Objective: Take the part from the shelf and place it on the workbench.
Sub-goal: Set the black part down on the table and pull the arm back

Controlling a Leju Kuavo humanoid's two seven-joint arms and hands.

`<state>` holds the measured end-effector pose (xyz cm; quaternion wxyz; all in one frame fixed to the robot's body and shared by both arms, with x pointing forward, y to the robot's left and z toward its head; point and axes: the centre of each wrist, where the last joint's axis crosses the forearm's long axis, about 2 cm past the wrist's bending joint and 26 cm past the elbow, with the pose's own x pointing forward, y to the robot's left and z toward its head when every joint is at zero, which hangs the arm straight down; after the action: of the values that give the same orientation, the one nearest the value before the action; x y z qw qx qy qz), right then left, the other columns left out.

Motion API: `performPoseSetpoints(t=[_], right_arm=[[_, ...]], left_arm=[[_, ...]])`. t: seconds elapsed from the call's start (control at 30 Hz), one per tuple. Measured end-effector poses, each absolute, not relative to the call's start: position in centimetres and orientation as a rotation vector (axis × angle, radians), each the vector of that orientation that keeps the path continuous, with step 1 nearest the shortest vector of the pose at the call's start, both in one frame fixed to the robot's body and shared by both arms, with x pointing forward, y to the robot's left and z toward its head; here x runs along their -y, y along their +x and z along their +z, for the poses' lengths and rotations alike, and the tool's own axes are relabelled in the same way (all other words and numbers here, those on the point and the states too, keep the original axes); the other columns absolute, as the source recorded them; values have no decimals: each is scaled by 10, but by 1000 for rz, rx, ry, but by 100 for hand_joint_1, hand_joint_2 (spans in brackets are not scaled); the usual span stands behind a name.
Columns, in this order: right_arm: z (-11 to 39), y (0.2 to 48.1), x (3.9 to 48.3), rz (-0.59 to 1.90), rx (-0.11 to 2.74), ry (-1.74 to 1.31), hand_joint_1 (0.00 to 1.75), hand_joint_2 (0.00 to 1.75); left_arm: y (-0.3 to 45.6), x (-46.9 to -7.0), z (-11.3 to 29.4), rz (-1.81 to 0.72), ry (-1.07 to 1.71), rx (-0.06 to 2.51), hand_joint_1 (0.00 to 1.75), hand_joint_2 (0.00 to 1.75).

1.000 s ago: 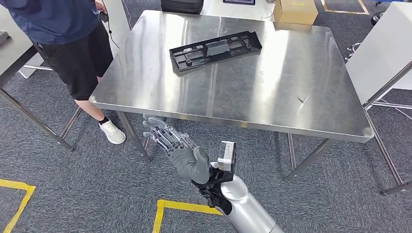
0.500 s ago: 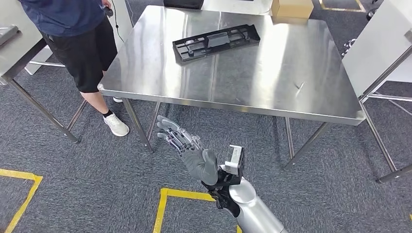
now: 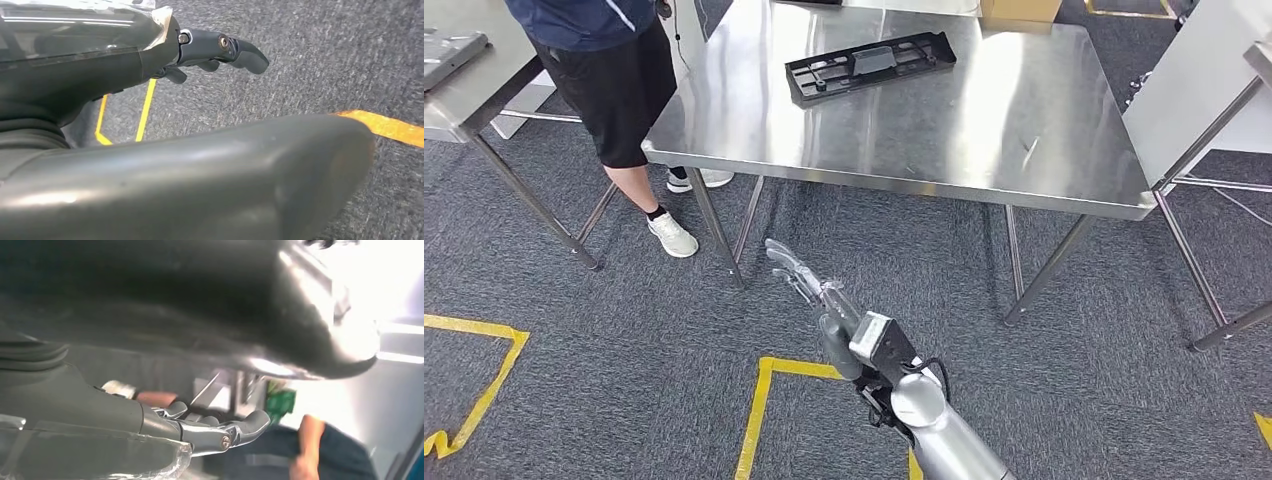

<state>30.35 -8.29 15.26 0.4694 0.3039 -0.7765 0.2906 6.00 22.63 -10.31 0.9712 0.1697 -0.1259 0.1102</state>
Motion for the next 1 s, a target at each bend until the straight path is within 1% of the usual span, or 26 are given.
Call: performPoseSetpoints(t=[0.27, 0.33, 0.4, 0.47, 0.6, 0.7, 0.8, 0.9, 1.0], right_arm=[[129, 308, 95, 715, 1845, 656, 0, 0], [125, 310, 98, 723, 1824, 582, 0, 0], [118, 315, 106, 725, 1800, 417, 0, 0], [104, 324, 122, 706, 1765, 210, 0, 0], [56, 327, 183, 605, 1544, -172, 0, 0], [17, 309, 229, 532, 1310, -296, 0, 0], [-21, 272, 266, 495, 1059, -340, 0, 0], [-47, 235, 284, 482, 869, -340, 0, 0], [-58, 217, 294, 470, 788, -347, 0, 0]], left_arm=[[59, -222, -103, 225, 337, 251, 0, 0], [59, -222, -103, 226, 338, 251, 0, 0], [59, -221, -102, 228, 341, 252, 0, 0], [59, -220, -102, 228, 344, 256, 0, 0], [56, -218, -102, 224, 344, 256, 0, 0], [53, -219, -103, 215, 346, 252, 0, 0], [52, -220, -103, 212, 345, 248, 0, 0], [53, -222, -103, 213, 347, 246, 0, 0], [56, -222, -103, 213, 348, 253, 0, 0]])
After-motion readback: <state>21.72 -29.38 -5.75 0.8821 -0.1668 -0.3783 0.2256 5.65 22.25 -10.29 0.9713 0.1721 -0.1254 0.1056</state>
